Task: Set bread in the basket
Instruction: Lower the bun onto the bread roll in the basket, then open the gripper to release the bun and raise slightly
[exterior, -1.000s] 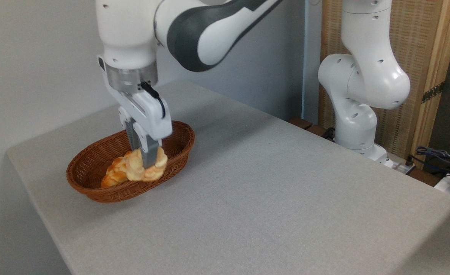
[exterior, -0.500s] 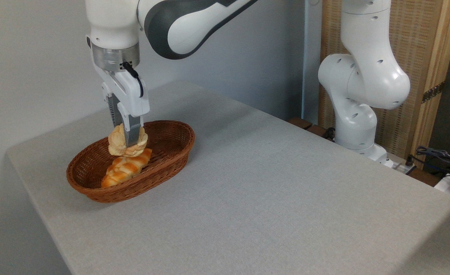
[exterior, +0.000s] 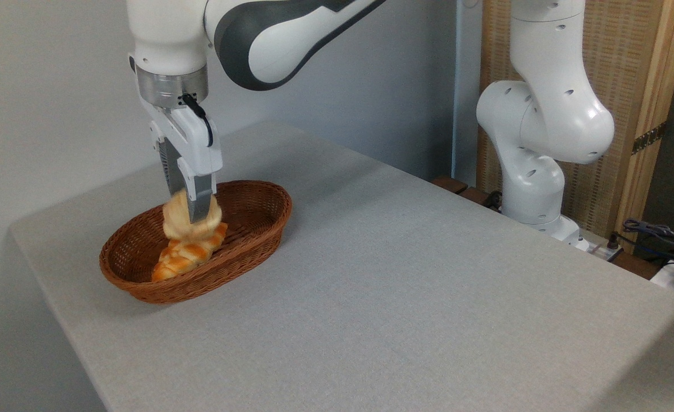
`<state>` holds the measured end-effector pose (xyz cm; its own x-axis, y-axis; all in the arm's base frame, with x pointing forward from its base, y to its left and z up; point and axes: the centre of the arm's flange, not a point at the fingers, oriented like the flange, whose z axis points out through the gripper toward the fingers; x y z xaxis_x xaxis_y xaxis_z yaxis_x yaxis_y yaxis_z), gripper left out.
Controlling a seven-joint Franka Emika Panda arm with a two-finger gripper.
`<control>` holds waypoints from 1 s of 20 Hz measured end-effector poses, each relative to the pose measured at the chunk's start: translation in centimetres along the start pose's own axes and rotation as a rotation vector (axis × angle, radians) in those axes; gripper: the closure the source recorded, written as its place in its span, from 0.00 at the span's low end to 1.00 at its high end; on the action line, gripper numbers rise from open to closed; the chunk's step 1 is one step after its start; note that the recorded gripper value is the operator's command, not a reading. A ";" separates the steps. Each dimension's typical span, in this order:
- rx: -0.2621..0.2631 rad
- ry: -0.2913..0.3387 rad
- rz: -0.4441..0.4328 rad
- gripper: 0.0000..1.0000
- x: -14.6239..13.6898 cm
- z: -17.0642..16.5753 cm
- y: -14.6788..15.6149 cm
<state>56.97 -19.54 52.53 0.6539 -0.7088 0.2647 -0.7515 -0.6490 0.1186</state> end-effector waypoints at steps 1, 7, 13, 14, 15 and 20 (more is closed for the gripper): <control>0.001 0.001 0.000 0.00 0.0 -0.1 0.0; 0.008 0.009 -0.010 0.00 -0.1 -0.5 -0.5; 0.096 0.010 -0.105 0.00 -3.7 -3.5 -6.7; 0.120 -0.002 -0.114 0.00 -4.5 -3.9 -7.7; 0.141 -0.015 -0.121 0.00 -5.2 -4.2 -8.6; 0.199 -0.024 -0.183 0.00 -8.6 -6.3 -12.6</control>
<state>60.29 -3.54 54.84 0.7809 -0.5794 0.2334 -0.5900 -0.8069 -0.0291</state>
